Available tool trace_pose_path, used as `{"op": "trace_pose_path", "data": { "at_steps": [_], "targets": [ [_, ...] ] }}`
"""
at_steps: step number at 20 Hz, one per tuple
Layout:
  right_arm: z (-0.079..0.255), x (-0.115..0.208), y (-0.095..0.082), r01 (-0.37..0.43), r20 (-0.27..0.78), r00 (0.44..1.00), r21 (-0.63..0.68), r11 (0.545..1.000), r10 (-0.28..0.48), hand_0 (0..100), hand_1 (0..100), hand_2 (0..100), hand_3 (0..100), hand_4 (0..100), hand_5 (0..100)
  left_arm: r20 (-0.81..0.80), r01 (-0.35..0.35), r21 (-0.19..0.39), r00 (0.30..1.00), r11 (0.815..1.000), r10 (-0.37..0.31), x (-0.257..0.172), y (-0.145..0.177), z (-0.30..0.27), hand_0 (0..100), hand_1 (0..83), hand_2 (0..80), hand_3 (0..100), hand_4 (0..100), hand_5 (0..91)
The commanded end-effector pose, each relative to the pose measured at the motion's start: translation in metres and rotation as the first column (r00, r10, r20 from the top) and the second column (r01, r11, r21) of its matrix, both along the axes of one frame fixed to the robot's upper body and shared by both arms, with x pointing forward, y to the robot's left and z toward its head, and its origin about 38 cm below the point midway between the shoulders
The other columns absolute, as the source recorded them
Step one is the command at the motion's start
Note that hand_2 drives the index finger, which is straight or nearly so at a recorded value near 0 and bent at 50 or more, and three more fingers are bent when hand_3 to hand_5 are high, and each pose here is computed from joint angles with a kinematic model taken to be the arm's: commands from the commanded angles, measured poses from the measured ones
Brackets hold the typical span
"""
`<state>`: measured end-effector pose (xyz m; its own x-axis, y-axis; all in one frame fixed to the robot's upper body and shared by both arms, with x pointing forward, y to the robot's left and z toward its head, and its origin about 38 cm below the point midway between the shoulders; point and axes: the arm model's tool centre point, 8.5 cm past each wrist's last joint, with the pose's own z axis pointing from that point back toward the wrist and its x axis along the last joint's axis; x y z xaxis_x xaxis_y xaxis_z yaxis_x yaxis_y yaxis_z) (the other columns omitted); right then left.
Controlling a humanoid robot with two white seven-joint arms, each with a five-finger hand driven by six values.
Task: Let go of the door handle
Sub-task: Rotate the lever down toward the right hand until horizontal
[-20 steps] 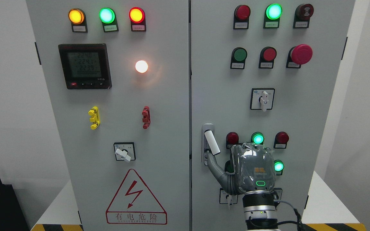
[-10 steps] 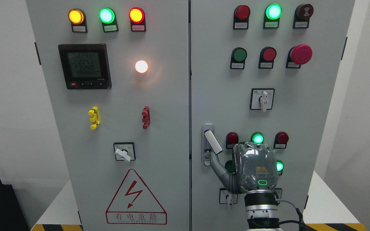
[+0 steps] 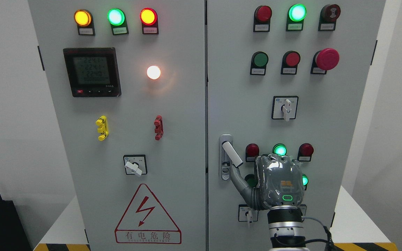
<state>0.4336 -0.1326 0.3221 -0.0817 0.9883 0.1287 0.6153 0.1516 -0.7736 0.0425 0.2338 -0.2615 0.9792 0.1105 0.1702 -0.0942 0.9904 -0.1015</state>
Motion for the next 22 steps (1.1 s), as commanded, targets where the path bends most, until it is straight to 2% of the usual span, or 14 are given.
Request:
{"op": "trace_pose_path", "data": {
  "at_steps": [1, 22],
  "targets": [
    [0.0024, -0.0005, -0.0029, 0.005, 0.006, 1.0, 0.004, 1.0, -0.005, 38, 11, 95, 100, 91, 94, -0.015, -0.012, -0.001, 1.0, 1.0, 0.012, -0.0056, -0.0005, -0.0001, 12, 38.9, 0.0, 0, 0, 0.0],
    [0.0061, -0.0006, -0.0082, 0.016, 0.016, 1.0, 0.009, 1.0, -0.017, 38, 11, 95, 100, 91, 94, -0.017, -0.012, 0.001, 1.0, 1.0, 0.012, -0.0058, 0.0005, -0.0001, 12, 38.9, 0.0, 0, 0, 0.0]
  ]
}}
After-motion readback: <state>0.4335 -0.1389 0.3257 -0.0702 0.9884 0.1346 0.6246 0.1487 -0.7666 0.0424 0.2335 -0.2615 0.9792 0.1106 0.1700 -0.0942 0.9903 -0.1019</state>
